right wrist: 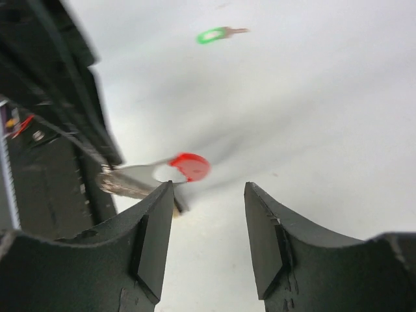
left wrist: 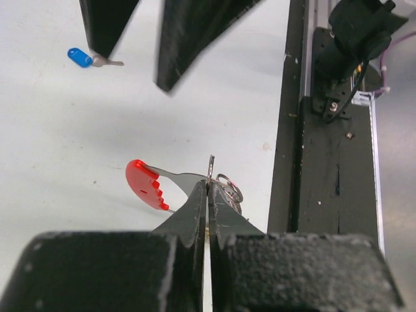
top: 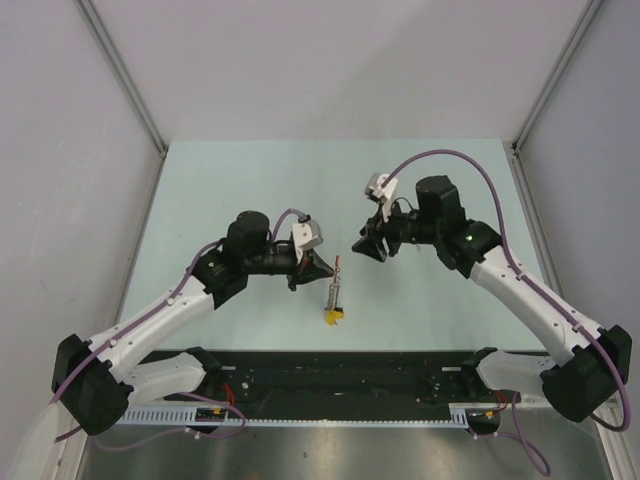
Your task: Put the keys on the keyring
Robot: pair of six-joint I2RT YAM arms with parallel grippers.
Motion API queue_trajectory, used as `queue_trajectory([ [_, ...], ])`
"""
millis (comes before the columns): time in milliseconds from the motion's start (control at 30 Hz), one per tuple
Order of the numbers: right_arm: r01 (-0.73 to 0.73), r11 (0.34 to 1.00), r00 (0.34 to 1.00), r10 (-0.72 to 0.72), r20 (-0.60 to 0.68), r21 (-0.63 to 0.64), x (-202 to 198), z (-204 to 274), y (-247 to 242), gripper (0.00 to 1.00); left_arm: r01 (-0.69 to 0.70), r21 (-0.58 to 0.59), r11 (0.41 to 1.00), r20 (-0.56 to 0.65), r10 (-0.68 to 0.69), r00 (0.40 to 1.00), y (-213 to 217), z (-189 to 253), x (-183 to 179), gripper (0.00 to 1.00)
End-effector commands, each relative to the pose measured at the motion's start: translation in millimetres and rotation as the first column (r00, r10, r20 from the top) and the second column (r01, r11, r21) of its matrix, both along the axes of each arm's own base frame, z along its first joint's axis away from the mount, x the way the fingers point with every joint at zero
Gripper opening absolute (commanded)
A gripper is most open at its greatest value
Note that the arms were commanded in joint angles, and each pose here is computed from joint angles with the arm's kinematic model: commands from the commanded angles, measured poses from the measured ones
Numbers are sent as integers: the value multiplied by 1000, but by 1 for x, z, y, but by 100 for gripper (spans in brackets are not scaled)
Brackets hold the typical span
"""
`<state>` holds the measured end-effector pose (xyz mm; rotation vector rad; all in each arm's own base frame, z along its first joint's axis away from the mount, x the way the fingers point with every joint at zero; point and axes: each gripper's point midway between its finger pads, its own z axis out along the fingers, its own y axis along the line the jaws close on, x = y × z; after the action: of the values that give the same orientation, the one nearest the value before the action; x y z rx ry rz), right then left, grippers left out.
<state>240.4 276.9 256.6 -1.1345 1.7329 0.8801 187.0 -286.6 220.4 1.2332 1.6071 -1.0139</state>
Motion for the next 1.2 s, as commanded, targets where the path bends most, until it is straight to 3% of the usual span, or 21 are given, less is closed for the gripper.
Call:
queue_trajectory([
  [0,275,962,962,-275,12,1,35,7,-43,53,-47,-121,992,57,54,997,-4,34,10,0],
  [133,501,864,864,-503,-34,-40,63,-15,-82,53,-98,-130,987,44,105,994,-1,35,18,0],
  [267,682,717,720,-693,-34,-145,92,-56,-125,52,-145,-129,981,26,149,988,4,35,26,1],
  [367,728,645,657,-753,-31,-235,105,-91,-139,50,-191,-127,973,24,195,980,9,36,35,0],
  [433,728,631,647,-762,-35,-268,111,-108,-139,49,-219,-117,969,11,222,975,13,34,40,0],
  [633,821,485,524,-850,60,-299,143,-134,-163,43,-307,-83,948,-18,307,952,27,28,60,0],
  [867,808,474,507,-862,3,-349,161,-173,-176,39,-340,-62,939,-22,339,941,33,26,66,0],
  [1167,736,545,603,-798,23,-401,180,-193,-174,32,-347,-52,936,-27,346,938,34,24,68,0],
])
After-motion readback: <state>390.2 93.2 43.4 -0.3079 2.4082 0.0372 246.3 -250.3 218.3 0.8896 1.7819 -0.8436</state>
